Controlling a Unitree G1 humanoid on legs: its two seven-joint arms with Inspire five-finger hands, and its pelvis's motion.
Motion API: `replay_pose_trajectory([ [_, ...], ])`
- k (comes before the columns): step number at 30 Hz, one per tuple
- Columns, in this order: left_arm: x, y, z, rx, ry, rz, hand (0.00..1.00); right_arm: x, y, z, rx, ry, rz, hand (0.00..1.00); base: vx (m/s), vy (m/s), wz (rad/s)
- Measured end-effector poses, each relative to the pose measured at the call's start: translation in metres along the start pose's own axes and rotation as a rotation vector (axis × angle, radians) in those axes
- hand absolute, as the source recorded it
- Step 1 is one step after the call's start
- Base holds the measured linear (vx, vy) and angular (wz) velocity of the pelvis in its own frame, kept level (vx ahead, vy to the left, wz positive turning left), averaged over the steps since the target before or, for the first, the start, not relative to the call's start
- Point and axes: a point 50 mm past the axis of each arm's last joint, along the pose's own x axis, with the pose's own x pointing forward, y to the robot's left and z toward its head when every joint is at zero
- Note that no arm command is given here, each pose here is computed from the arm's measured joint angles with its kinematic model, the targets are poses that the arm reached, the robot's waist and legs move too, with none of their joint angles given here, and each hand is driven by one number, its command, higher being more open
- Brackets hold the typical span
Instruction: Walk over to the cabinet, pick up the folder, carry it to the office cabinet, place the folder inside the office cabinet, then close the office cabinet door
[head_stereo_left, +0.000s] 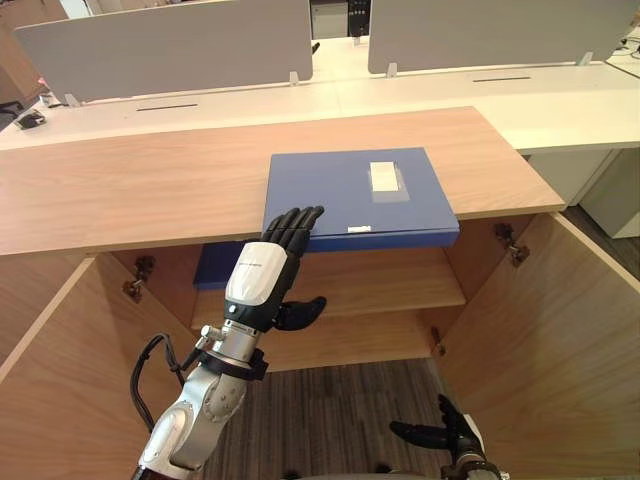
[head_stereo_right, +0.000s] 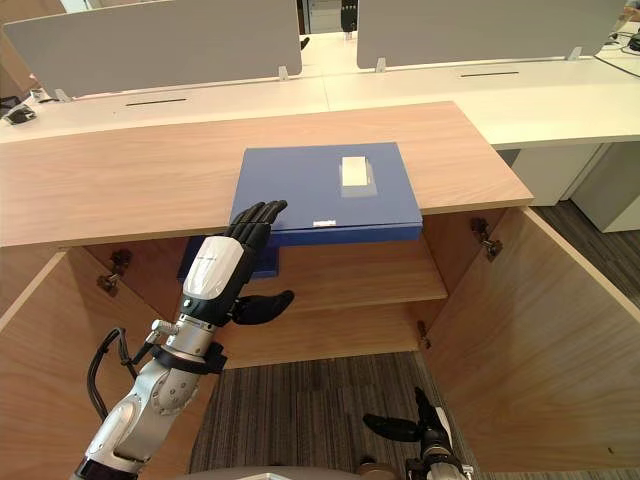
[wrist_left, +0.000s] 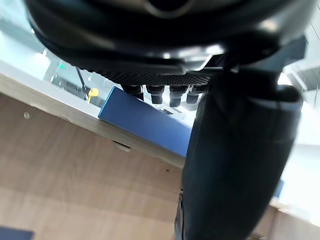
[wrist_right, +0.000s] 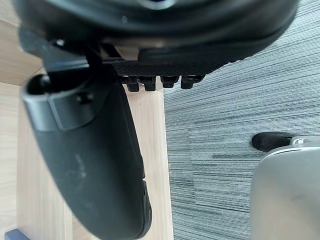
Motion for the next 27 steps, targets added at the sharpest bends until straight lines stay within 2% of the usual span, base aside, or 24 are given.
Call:
replay_pose_trajectory([
  [5, 0.018, 0.002, -0.006, 0.071, 0.034, 0.058, 0.00, 0.001, 0.001, 0.002, 0.005, -0.006, 0.005, 1.00, 0.01, 0.001, 0.00],
  [11, 0.036, 0.016, -0.005, 0.121, 0.000, 0.147, 0.00, 0.001, 0.002, 0.003, 0.011, -0.008, 0.017, 1.00, 0.00, 0.000, 0.00],
  [14, 0.043, 0.021, -0.002, 0.082, -0.009, 0.185, 0.00, 0.002, 0.003, 0.004, 0.016, -0.010, 0.022, 1.00, -0.01, -0.002, -0.02],
  [19, 0.036, 0.017, -0.002, 0.038, -0.004, 0.162, 0.00, 0.003, 0.003, 0.007, 0.024, -0.019, 0.019, 1.00, -0.05, -0.009, -0.10],
  [23, 0.026, 0.023, 0.013, -0.113, -0.008, 0.214, 0.00, 0.002, 0.005, 0.015, 0.070, -0.061, 0.008, 1.00, -0.03, -0.017, -0.13],
  [27, 0.009, 0.033, 0.033, -0.307, -0.020, 0.273, 0.00, -0.009, 0.010, 0.067, 0.256, -0.308, -0.006, 1.00, -0.01, -0.022, -0.11],
])
